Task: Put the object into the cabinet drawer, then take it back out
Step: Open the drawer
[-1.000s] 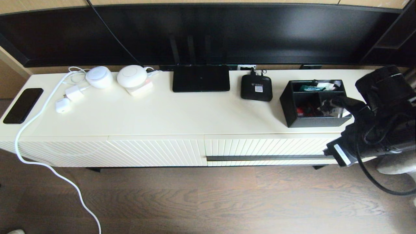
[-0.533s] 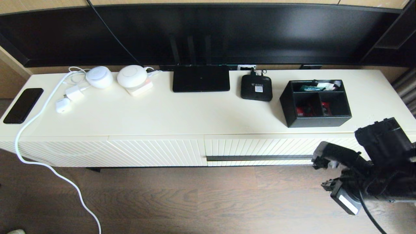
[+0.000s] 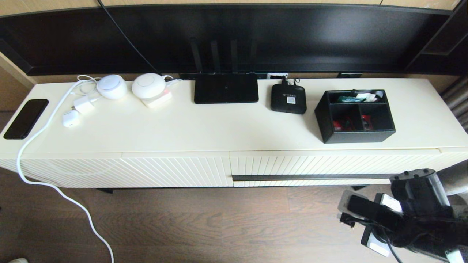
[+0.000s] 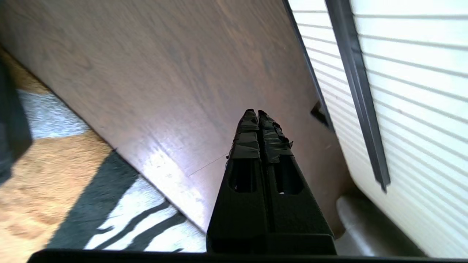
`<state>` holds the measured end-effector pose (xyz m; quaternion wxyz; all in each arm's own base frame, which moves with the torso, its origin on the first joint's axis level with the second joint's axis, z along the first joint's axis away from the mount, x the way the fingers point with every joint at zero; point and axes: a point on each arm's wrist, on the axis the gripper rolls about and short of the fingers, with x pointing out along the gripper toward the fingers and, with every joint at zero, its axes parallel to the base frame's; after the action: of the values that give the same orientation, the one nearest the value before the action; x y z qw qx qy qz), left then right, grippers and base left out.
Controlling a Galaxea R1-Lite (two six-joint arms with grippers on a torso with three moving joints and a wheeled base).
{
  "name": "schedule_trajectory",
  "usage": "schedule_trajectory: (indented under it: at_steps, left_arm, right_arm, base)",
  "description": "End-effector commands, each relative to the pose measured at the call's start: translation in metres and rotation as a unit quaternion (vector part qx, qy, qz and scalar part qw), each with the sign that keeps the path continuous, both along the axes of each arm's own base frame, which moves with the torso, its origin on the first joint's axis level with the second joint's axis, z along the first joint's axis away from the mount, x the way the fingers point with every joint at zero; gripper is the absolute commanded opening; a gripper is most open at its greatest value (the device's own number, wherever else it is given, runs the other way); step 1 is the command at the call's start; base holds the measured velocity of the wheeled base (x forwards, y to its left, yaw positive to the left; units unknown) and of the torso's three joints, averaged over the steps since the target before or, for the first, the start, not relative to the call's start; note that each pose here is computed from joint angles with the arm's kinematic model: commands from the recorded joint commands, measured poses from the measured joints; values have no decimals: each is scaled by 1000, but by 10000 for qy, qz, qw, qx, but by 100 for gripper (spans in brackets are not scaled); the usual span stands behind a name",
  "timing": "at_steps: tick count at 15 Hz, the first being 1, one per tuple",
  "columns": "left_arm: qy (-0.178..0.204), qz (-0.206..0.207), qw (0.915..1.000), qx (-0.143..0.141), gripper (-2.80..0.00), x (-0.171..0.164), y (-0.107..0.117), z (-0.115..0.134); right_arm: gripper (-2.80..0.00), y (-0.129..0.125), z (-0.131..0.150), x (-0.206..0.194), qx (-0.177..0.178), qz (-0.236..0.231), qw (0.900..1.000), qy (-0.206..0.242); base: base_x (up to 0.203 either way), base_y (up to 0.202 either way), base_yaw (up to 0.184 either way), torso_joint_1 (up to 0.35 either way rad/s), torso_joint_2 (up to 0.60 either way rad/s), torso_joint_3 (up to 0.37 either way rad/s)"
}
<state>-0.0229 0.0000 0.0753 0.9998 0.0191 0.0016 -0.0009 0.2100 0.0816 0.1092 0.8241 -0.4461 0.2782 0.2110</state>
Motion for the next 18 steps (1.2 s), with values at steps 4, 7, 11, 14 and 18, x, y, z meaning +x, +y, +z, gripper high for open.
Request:
schedule_trajectory:
  at_steps: [4, 7, 11, 14, 18]
  left_arm:
    - [7, 1, 10000, 0, -280, 0, 0, 0]
    - [12, 1, 10000, 0, -280, 0, 0, 0]
    - [7, 1, 10000, 0, -280, 0, 0, 0]
    - [15, 1, 10000, 0, -280, 0, 0, 0]
    - [7, 1, 10000, 0, -280, 0, 0, 0]
  right_arm:
    - [-280, 5, -34, 10, -774, 690, 9946, -98]
    - [-280, 6, -39, 18, -819, 803, 9934, -92]
    - [-280, 7, -50, 32, -567, 1180, 9914, -78]
    - [-280, 6, -51, 30, -674, 1259, 9897, -118]
    - [-280, 0, -49, 28, -916, 1513, 9840, -205]
  base:
    - [0, 0, 0, 0, 0, 0]
    - [0, 0, 0, 0, 0, 0]
    - [0, 0, 0, 0, 0, 0]
    - [0, 0, 0, 0, 0, 0]
    - [0, 0, 0, 0, 0, 0]
